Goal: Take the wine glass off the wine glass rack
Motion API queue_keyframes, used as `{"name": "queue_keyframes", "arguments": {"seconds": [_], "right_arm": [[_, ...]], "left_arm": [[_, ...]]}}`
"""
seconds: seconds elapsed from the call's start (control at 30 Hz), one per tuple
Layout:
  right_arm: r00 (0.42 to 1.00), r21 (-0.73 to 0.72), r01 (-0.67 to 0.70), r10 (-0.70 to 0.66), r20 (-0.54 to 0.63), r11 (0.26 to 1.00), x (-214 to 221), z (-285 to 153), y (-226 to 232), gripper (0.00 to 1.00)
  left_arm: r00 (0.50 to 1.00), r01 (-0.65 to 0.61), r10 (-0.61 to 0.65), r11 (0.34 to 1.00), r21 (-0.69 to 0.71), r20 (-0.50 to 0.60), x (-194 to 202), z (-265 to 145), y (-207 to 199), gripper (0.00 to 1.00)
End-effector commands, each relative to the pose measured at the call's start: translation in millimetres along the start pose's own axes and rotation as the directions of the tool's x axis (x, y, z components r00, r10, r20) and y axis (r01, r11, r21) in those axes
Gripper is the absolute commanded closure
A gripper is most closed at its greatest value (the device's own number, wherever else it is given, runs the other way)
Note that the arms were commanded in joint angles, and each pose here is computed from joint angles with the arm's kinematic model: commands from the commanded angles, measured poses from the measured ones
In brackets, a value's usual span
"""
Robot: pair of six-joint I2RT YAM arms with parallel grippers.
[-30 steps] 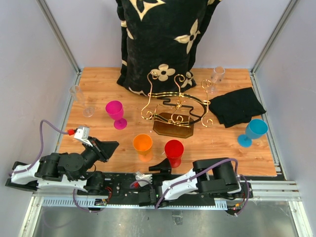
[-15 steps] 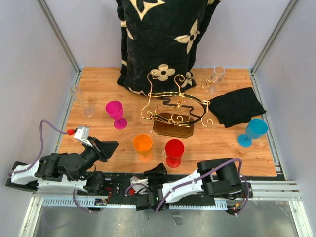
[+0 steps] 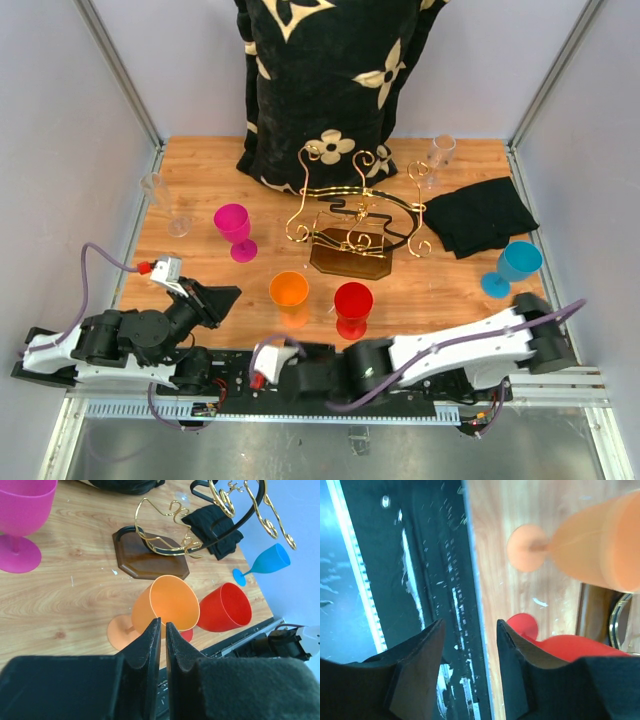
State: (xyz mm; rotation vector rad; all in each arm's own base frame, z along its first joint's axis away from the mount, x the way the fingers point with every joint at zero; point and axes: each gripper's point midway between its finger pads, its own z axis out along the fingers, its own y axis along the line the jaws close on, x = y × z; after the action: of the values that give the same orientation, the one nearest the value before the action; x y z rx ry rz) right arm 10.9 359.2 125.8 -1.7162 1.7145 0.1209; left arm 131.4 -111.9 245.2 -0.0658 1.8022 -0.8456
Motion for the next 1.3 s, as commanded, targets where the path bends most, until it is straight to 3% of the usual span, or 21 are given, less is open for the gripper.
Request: {"name": "queue_keyframes", "arguments": {"seconds": [0.0, 0.1, 0.23, 0.33, 0.5, 0.6, 0.7, 0.77, 0.83, 1.0, 1.17, 1.27], "right_arm": [[0.986, -0.082, -0.1, 0.11, 0.122, 0.992, -27.7, -59.2, -59.0, 0.51], [0.935, -0.057, -0.168, 0.177, 0.308, 0.984, -53.2, -105.2, -111.5, 0.46], [0.788, 0.016, -0.367, 0.302, 0.536, 0.93, -61.4, -160.5, -202.1, 0.19], [0.679, 0.039, -0.573, 0.448, 0.581, 0.819, -39.0, -183.9, -272.2, 0.01], [0.594, 0.079, -0.755, 0.627, 0.504, 0.651, 10.4, -159.0, -358.8, 0.01], [0.514, 0.065, -0.818, 0.676, 0.528, 0.571, 27.1, -154.5, -394.5, 0.02], [0.447, 0.118, -0.875, 0.691, 0.569, 0.469, 47.8, -158.2, -424.2, 0.02], [0.418, 0.131, -0.898, 0.721, 0.552, 0.421, 61.5, -156.5, -434.3, 0.02], [0.406, 0.146, -0.908, 0.742, 0.533, 0.392, 69.5, -153.3, -437.6, 0.02], [0.416, 0.219, -0.909, 0.717, 0.56, 0.356, 87.4, -162.9, -441.4, 0.02], [0.402, 0.264, -0.915, 0.734, 0.547, 0.304, 117.7, -170.3, -438.7, 0.02], [0.394, 0.298, -0.917, 0.731, 0.557, 0.266, 138.4, -178.8, -431.4, 0.02]], "left_arm": [[0.999, 0.018, -0.017, 1.0, -0.023, 0.034, -1.7, 4.1, 1.3, 0.86], [0.999, 0.018, -0.017, 0.999, -0.028, 0.029, 0.4, 5.8, -1.2, 0.87], [0.999, -0.001, 0.003, 0.999, -0.038, 0.049, -4.0, 12.4, -14.5, 0.87], [0.996, -0.035, 0.041, 0.996, -0.077, 0.076, -15.4, 18.8, -28.6, 0.84], [0.978, -0.176, 0.19, 0.974, -0.142, 0.087, -48.0, 27.8, -69.4, 0.82], [0.964, -0.233, 0.245, 0.966, -0.113, 0.102, -65.3, 38.7, -103.3, 0.8], [0.949, -0.279, 0.292, 0.954, -0.114, 0.116, -94.3, 71.6, -117.3, 0.8], [0.95, -0.305, 0.307, 0.952, -0.032, 0.052, -99.2, 105.8, -129.4, 0.79], [0.943, -0.329, 0.331, 0.943, -0.056, 0.032, -113.8, 139.0, -124.4, 0.79], [0.937, -0.281, 0.314, 0.938, -0.201, 0.154, -206.1, 177.6, -88.3, 0.8], [0.982, -0.172, 0.188, 0.919, -0.355, 0.009, -226.4, 205.4, 17.2, 0.83], [0.976, -0.165, 0.208, 0.898, -0.408, 0.063, -230.4, 188.8, 31.9, 0.83]]}}
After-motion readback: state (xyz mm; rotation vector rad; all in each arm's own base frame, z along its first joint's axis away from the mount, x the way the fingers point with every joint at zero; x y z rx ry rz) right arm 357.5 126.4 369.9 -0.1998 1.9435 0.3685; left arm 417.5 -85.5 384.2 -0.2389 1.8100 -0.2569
